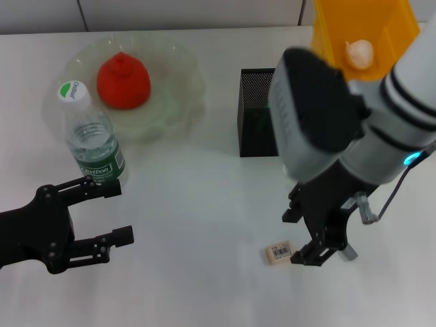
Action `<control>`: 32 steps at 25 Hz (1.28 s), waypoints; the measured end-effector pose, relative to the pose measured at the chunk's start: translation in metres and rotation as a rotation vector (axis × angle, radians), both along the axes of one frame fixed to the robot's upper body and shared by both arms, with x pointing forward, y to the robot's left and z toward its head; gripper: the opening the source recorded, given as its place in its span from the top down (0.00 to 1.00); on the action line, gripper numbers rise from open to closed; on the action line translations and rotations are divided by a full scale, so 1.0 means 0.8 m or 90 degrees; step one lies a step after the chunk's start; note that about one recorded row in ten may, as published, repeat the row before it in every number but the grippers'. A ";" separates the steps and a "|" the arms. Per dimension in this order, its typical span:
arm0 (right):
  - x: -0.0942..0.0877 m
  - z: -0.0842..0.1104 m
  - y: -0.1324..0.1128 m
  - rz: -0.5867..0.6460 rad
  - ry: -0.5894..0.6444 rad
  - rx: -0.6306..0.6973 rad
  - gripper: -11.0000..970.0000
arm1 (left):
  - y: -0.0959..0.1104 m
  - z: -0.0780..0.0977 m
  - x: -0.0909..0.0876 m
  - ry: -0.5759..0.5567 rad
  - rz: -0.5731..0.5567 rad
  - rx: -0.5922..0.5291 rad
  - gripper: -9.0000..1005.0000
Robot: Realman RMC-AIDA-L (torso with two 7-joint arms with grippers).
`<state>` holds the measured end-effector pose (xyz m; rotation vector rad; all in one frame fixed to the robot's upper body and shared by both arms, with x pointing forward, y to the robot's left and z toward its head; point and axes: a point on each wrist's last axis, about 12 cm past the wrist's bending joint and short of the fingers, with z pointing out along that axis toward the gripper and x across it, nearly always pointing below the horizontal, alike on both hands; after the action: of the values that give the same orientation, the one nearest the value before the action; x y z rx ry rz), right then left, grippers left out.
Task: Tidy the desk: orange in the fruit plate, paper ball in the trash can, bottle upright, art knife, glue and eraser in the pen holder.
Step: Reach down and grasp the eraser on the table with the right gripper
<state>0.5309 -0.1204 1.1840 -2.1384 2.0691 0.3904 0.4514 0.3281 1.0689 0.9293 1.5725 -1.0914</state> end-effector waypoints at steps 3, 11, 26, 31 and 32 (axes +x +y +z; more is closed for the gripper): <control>-0.004 -0.012 0.009 0.013 -0.014 -0.036 0.36 | 0.000 0.000 0.000 0.007 -0.001 -0.001 0.20; -0.004 -0.042 0.029 0.033 -0.037 -0.066 0.37 | 0.001 0.000 -0.001 0.012 -0.001 -0.002 0.20; -0.007 -0.067 0.042 0.034 -0.037 -0.068 0.40 | -0.003 0.000 0.000 0.013 -0.002 -0.009 0.20; -0.006 -0.069 0.043 0.031 -0.037 -0.073 0.59 | -0.003 0.000 -0.002 0.012 0.001 -0.013 0.20; -0.006 -0.069 0.043 0.031 -0.037 -0.073 0.63 | -0.003 0.000 -0.002 0.012 0.001 -0.013 0.20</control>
<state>0.5258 -0.0857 1.1289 -2.2394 2.0570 0.2172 0.4500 0.3259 1.0688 0.9063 1.5751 -1.1163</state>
